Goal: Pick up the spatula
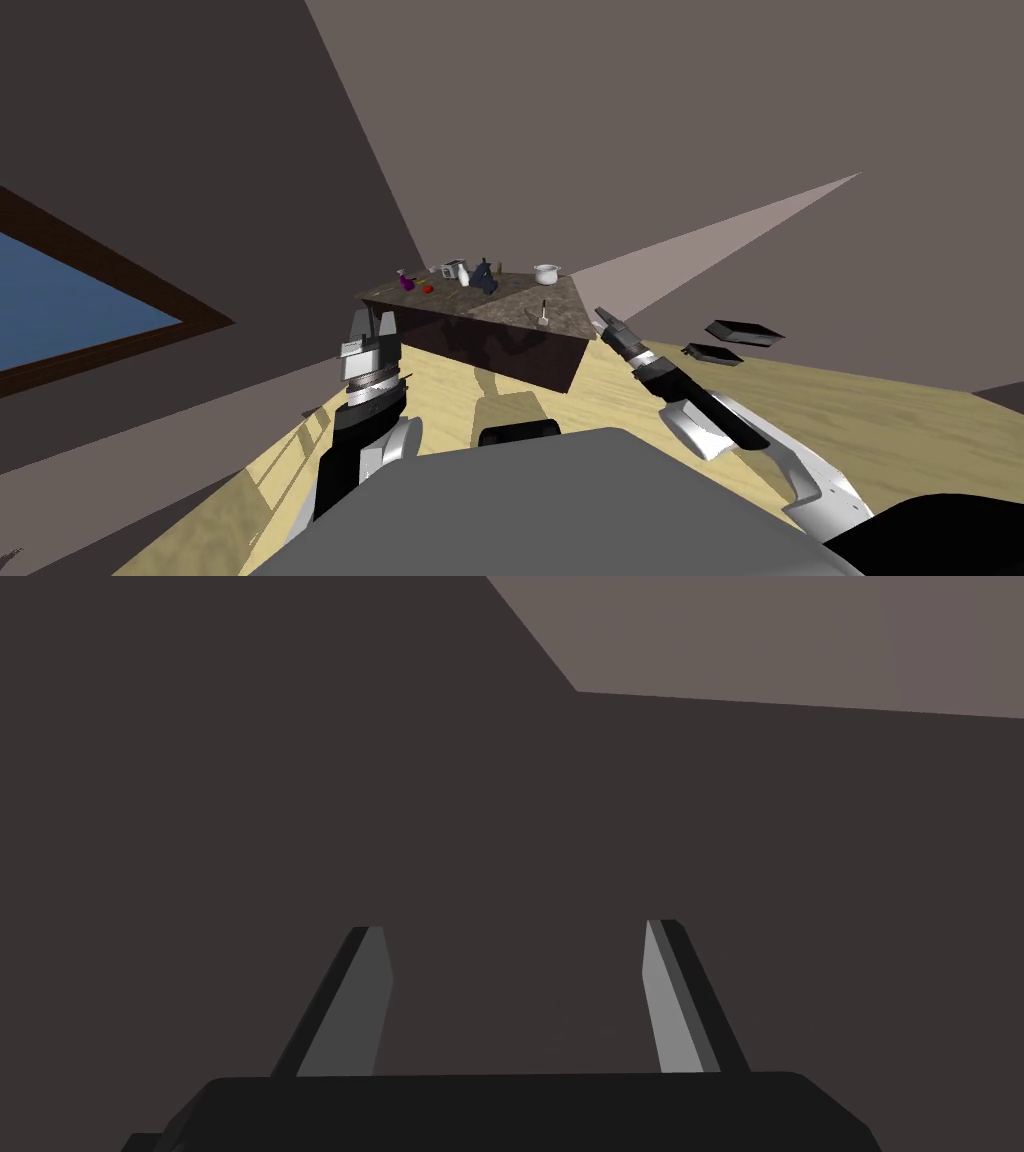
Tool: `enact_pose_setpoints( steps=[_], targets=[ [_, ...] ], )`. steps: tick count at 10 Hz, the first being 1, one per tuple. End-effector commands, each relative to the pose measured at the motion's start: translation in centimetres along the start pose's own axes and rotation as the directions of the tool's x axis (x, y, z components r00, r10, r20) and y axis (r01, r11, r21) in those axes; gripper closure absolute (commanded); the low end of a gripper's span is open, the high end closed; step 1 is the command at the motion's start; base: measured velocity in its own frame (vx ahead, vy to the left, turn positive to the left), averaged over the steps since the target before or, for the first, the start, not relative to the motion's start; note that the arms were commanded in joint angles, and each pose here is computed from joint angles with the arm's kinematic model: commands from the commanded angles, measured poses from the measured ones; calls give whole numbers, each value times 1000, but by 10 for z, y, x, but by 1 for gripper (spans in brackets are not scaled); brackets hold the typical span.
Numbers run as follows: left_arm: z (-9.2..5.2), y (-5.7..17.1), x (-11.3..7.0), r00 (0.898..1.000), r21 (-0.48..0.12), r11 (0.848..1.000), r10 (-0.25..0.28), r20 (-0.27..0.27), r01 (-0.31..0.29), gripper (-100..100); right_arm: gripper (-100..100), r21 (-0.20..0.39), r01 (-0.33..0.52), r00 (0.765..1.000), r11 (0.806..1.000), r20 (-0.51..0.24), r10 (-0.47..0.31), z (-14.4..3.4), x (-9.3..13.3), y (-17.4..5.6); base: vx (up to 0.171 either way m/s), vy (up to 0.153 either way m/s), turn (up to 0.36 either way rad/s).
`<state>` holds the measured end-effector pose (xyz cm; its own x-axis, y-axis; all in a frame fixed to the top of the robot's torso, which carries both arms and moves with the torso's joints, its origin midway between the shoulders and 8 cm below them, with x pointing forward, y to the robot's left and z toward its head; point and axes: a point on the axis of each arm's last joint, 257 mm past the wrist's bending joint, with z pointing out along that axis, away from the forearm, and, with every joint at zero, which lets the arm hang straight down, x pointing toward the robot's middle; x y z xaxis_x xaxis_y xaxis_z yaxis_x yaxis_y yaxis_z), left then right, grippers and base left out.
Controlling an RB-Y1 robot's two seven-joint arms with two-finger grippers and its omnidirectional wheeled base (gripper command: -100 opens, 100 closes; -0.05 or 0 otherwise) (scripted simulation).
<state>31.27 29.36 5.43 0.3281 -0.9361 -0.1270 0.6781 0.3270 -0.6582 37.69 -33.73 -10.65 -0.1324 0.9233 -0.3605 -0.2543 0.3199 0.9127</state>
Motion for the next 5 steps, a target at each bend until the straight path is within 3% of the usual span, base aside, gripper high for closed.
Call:
enact_pose_setpoints(
  steps=[1,4,5],
  targets=[
    [0,0,0,1000,0,1000,0,0,0,0,-100,56,-3,1000,998,-17,4,-5,-4,-17,-12,21,131],
    [0,0,0,1000,0,1000,0,0,0,0,-100,115,30,997,993,-70,-22,-9,-8,-32,-14,23,80],
    [0,0,0,1000,0,1000,0,0,0,0,-100,171,20,997,985,-72,-8,-16,-13,-50,-3,32,133]
  ],
)
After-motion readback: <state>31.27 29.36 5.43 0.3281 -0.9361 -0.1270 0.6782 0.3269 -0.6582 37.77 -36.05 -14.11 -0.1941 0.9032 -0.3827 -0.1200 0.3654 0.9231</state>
